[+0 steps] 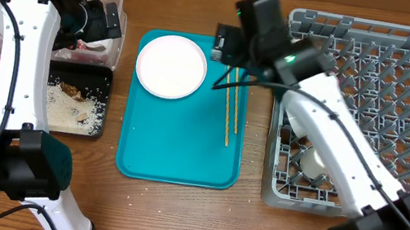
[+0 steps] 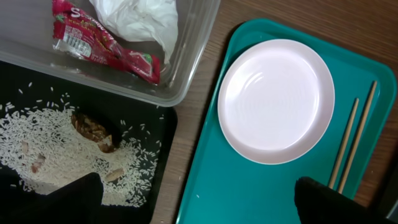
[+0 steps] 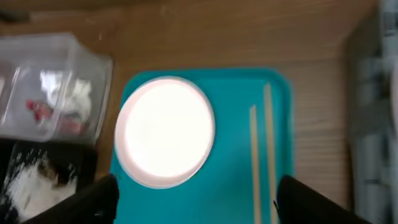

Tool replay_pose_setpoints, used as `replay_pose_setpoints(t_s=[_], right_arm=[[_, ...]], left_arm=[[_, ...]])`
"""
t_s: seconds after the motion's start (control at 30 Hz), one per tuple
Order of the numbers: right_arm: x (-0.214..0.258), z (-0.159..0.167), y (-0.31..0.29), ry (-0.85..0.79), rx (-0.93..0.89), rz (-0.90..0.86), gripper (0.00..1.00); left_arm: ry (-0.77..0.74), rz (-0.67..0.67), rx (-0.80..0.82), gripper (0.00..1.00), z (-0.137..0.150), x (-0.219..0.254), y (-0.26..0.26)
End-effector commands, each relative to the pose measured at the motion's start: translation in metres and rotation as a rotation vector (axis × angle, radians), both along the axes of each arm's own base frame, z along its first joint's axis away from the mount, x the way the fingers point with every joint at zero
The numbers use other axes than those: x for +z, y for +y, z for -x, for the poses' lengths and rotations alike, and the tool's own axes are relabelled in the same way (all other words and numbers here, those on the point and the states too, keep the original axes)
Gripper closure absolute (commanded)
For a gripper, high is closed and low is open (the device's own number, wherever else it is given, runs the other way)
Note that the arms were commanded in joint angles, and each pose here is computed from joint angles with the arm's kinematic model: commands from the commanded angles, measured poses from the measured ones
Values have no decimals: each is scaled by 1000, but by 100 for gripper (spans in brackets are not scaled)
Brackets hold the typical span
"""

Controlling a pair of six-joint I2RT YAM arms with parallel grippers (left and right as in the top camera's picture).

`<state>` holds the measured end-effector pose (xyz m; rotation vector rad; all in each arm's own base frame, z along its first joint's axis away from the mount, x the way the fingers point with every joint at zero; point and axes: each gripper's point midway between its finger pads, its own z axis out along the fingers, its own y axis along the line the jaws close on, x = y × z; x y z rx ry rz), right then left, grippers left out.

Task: Sort waste into correct bins and load items into the dishwasher
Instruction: 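Reach the right gripper to the white plate and grasp its rim, then lift the white plate and stand it upright at the back of the rack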

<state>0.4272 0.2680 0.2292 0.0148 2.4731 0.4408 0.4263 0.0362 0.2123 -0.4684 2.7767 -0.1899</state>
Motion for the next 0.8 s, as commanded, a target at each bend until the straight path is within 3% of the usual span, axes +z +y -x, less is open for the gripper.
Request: replay_pose_setpoints(t_s=[0.0,0.2,0.47,0.6,0.73,0.77], right_arm=[[-57,8,29,111,-10,-64,25],[-142,5,44,235,-36,-46,27],[-194,3,62,289,-46,-55,39],[-209,6,61,315,-51,-36,55],[-215,14,55,348,-55,-9,86],[-218,17,53,359,-57,1,87]], left_arm=[[-38,-6,-8,0,0,14,1],[-38,-6,-8,0,0,14,1],[-38,-6,-8,0,0,14,1],[-38,-6,-8,0,0,14,1],[-38,-6,-8,0,0,14,1],[-38,-6,-8,0,0,14,1]])
